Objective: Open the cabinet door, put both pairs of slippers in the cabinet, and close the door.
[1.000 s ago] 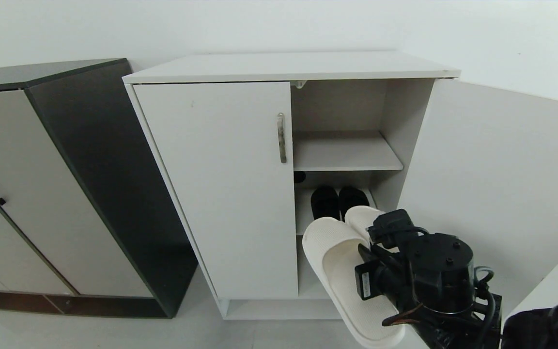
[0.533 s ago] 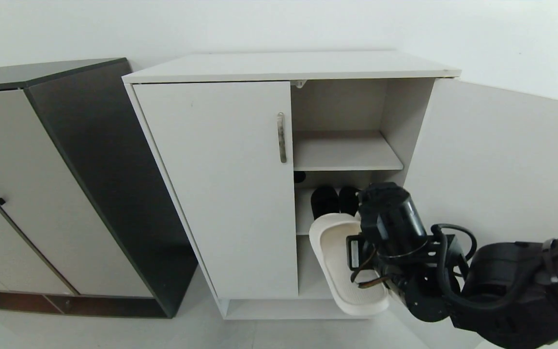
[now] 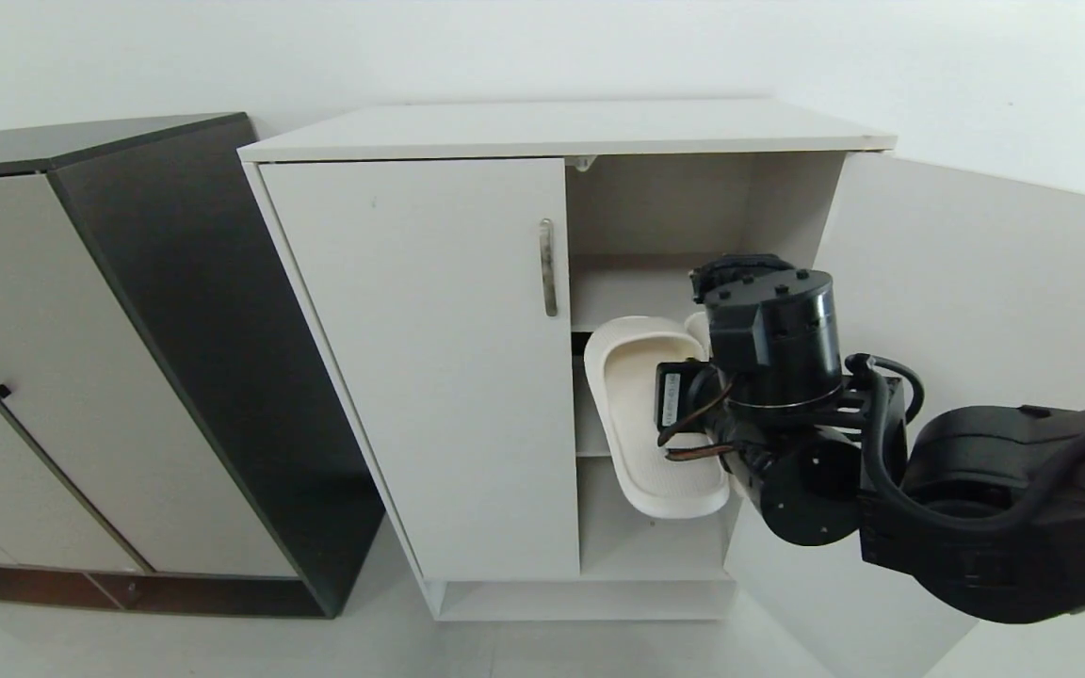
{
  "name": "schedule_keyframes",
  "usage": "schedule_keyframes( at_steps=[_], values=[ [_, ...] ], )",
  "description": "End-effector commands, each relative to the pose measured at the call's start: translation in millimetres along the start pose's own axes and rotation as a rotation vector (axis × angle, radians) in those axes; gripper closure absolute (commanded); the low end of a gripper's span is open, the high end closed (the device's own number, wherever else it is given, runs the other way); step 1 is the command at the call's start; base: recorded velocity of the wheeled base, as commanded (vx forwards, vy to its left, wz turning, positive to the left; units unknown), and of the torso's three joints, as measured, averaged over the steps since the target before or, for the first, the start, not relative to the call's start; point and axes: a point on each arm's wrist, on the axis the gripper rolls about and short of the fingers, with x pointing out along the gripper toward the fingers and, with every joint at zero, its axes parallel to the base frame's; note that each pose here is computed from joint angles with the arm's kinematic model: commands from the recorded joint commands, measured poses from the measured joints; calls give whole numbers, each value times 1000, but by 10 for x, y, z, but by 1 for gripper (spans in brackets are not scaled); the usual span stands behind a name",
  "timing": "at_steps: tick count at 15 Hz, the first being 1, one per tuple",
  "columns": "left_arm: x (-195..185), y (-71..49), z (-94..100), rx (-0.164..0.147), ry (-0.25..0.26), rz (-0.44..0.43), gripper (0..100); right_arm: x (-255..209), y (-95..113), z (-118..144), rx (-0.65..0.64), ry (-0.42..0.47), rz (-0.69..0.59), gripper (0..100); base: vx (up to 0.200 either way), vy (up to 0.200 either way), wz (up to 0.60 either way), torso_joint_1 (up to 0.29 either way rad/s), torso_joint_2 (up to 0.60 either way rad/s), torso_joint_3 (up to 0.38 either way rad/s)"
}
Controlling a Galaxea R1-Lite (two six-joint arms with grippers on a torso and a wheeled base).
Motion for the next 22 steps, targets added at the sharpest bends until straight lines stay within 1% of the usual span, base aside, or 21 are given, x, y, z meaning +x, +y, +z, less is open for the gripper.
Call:
schedule_keyframes(
  at_steps=[1, 5, 10, 17, 22],
  values=[
    [1, 0, 1, 0, 1, 0, 100, 85, -21, -62, -19, 13, -21, 100, 0, 0, 0, 0, 0, 0],
    [1, 0, 1, 1, 1, -1, 100, 153, -73, -39, -37, 2, -43, 100, 0, 0, 0, 0, 0, 0],
    [1, 0, 1, 1, 1, -1, 100, 258, -131, 7, -52, -28, -69, 100, 200, 0, 0, 0, 3, 2],
    [1, 0, 1, 1, 1, -1, 100, 313, -102, -15, -53, -26, -73, 100, 200, 0, 0, 4, 0, 2],
    [1, 0, 1, 0, 1, 0, 100, 316, -16, -98, -39, -44, -43, 100, 0, 0, 0, 0, 0, 0]
  ],
)
